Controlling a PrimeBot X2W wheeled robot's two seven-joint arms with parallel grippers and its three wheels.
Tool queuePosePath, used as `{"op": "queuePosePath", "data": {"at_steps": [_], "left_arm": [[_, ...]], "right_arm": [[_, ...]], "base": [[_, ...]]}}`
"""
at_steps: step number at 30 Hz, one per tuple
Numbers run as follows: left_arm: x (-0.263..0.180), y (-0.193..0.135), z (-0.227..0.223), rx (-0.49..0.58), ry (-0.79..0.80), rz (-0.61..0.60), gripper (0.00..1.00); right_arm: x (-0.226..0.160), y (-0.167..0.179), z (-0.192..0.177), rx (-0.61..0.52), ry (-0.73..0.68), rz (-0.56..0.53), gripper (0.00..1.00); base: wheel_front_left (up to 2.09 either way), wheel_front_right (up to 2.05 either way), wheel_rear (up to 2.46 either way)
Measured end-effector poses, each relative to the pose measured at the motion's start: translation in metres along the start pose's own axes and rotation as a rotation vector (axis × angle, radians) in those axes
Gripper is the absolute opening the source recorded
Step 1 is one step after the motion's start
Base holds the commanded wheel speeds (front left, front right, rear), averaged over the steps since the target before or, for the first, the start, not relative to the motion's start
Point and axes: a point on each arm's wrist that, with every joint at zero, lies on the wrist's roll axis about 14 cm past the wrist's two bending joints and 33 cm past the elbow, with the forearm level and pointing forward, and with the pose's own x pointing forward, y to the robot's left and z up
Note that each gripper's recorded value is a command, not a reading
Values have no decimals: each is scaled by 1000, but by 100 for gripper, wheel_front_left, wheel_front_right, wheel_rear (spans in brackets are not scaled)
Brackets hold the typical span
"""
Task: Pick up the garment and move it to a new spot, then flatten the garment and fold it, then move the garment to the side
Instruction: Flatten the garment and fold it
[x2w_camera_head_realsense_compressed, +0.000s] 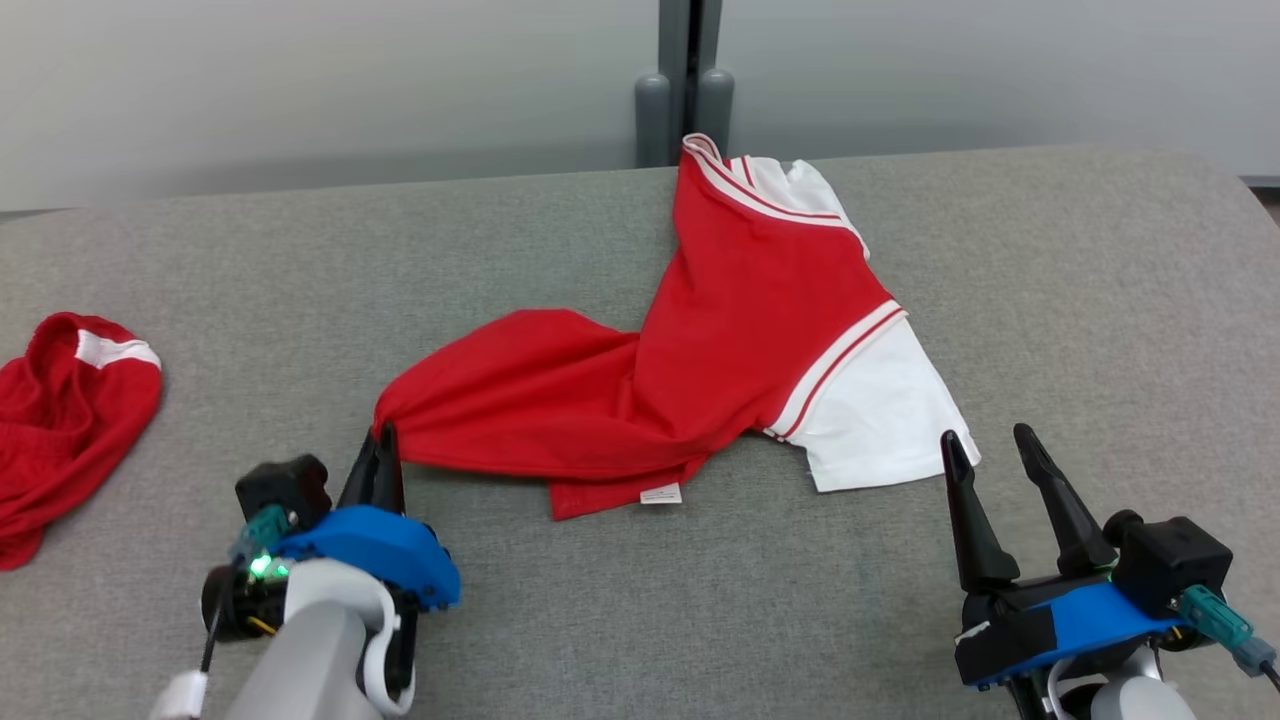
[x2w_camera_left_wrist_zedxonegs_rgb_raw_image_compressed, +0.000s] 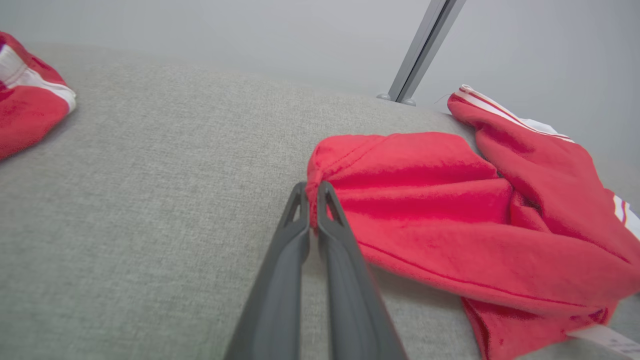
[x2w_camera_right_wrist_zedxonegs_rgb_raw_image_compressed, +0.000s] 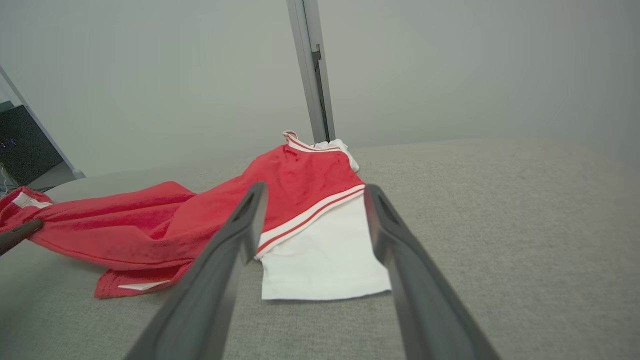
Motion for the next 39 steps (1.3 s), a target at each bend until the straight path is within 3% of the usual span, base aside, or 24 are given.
{"op": "queuePosePath", "data": {"at_steps": [8, 9, 10, 11, 20, 31, 39], "left_arm": [[-38, -2, -13, -61, -40, 37, 0], [-42, -2, -18, -61, -30, 43, 5], [-46, -2, -22, -61, -18, 48, 30], [-50, -1, -26, -56, -7, 54, 100], [-66, -5, -2, -2, -102, 13, 100], [-92, -1, 60, 173, -326, -4, 100], [-105, 7, 50, 193, -311, -1, 100]], "right_arm": [[0, 8, 3, 5, -4, 23, 100], [-1, 8, 4, 4, -7, 23, 100], [-1, 8, 5, 4, -9, 23, 100], [-1, 8, 6, 4, -12, 23, 100], [-9, 4, 18, -2, -42, 9, 100], [-24, -14, 30, -12, -74, -48, 100], [-34, -23, 23, -9, -52, -79, 100]], "base": [[0, 0, 0], [0, 0, 0], [0, 0, 0], [0, 0, 0], [0, 0, 0], [0, 0, 0], [0, 0, 0]]}}
